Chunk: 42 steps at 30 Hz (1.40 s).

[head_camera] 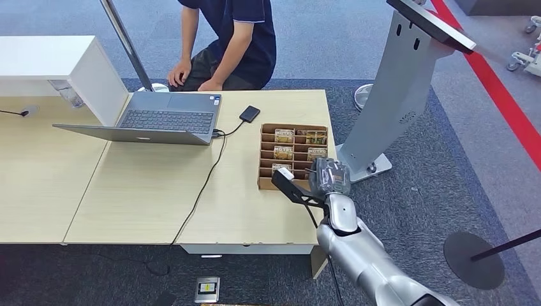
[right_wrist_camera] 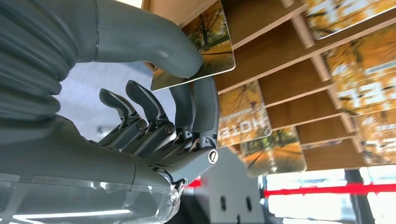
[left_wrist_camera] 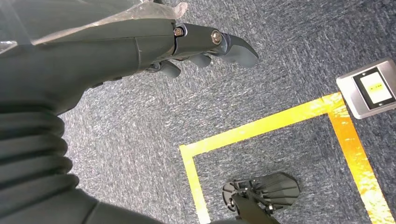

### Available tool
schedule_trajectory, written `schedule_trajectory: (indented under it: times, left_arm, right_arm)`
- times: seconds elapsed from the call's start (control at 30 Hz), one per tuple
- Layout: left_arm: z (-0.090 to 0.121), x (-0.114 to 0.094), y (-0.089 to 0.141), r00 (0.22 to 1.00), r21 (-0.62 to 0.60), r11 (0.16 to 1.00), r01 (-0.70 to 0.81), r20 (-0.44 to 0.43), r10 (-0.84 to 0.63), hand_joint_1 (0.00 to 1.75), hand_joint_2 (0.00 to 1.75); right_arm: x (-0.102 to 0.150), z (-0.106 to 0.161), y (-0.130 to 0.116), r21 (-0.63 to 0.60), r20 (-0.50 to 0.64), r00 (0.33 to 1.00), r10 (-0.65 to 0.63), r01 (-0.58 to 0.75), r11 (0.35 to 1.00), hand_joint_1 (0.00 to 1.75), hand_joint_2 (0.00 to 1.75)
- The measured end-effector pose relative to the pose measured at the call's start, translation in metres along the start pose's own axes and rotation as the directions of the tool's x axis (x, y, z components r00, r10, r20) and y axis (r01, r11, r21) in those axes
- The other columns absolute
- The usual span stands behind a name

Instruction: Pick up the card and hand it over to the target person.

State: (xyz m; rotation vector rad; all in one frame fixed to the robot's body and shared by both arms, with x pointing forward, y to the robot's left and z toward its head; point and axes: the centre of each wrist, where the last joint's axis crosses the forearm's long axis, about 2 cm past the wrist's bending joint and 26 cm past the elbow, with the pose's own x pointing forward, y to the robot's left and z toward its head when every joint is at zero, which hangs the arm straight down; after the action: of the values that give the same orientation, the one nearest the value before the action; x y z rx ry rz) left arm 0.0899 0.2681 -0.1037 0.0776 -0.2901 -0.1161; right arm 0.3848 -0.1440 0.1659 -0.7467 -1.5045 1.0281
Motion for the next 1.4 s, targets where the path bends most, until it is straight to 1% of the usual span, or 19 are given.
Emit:
schedule_trajectory:
  times: [0.13,0.23,0.33,0.43,0.5,0.6,0.67,0.77,0.93,1.03,1.13,1.27,1.4]
  left_arm:
    - [0.000,-0.005,0.001,1.000,0.001,1.000,-0.016,-0.013,0.016,0.00,1.75]
    - [0.001,-0.008,0.001,0.999,0.003,1.000,-0.027,-0.017,0.027,0.00,1.75]
    - [0.001,-0.009,0.001,0.999,0.004,1.000,-0.030,-0.015,0.030,0.00,1.75]
    - [0.001,-0.009,0.001,1.000,0.005,1.000,-0.027,-0.011,0.027,0.00,1.75]
    - [0.001,-0.009,0.000,1.000,0.005,1.000,-0.025,-0.008,0.025,0.00,1.75]
    - [0.001,-0.008,-0.001,1.000,0.004,1.000,-0.017,-0.005,0.017,0.00,1.75]
    - [0.001,-0.006,-0.002,1.000,0.000,1.000,-0.002,-0.002,0.002,0.00,1.75]
    - [0.000,-0.002,-0.002,1.000,-0.006,1.000,0.024,0.000,-0.024,0.00,1.75]
    - [0.000,0.005,-0.003,0.997,-0.021,0.997,0.075,0.002,-0.075,0.00,1.75]
    - [0.000,0.007,-0.004,0.995,-0.030,0.995,0.097,0.005,-0.096,0.00,1.75]
    - [0.000,0.007,-0.006,0.994,-0.034,0.994,0.107,0.005,-0.107,0.00,1.75]
    - [0.000,0.005,-0.007,0.992,-0.040,0.991,0.126,0.002,-0.126,0.00,1.75]
    - [0.000,0.005,-0.007,0.990,-0.049,0.988,0.143,-0.003,-0.144,0.00,1.75]
  right_arm:
    - [0.031,0.002,-0.051,-0.013,0.155,0.986,-0.065,0.068,0.998,1.62,1.75]
    - [0.052,0.012,-0.084,-0.021,0.237,0.969,-0.069,0.076,0.997,1.62,1.75]
    - [0.066,0.016,-0.104,-0.051,0.285,0.958,-0.033,0.049,0.997,1.62,1.75]
    - [0.072,0.016,-0.112,-0.106,0.295,0.955,0.015,0.017,0.994,1.62,1.75]
    - [0.073,0.014,-0.113,-0.158,0.288,0.956,0.052,-0.006,0.987,1.62,1.75]
    - [0.072,0.009,-0.110,-0.287,0.274,0.955,0.109,-0.027,0.958,1.62,1.75]
    - [0.069,0.003,-0.103,-0.359,0.274,0.952,0.139,-0.033,0.933,1.62,1.75]
    - [0.060,-0.011,-0.089,-0.409,0.274,0.946,0.176,-0.051,0.911,1.62,1.75]
    - [0.041,-0.040,-0.062,-0.426,0.261,0.929,0.263,-0.133,0.895,1.62,1.75]
    - [0.036,-0.051,-0.053,-0.443,0.266,0.911,0.316,-0.175,0.879,1.62,1.75]
    - [0.036,-0.056,-0.049,-0.440,0.269,0.898,0.348,-0.207,0.874,1.62,1.75]
    - [0.034,-0.059,-0.042,-0.382,0.241,0.884,0.400,-0.293,0.877,1.62,1.75]
    - [0.030,-0.060,-0.042,-0.336,0.206,0.881,0.426,-0.346,0.876,1.62,1.75]
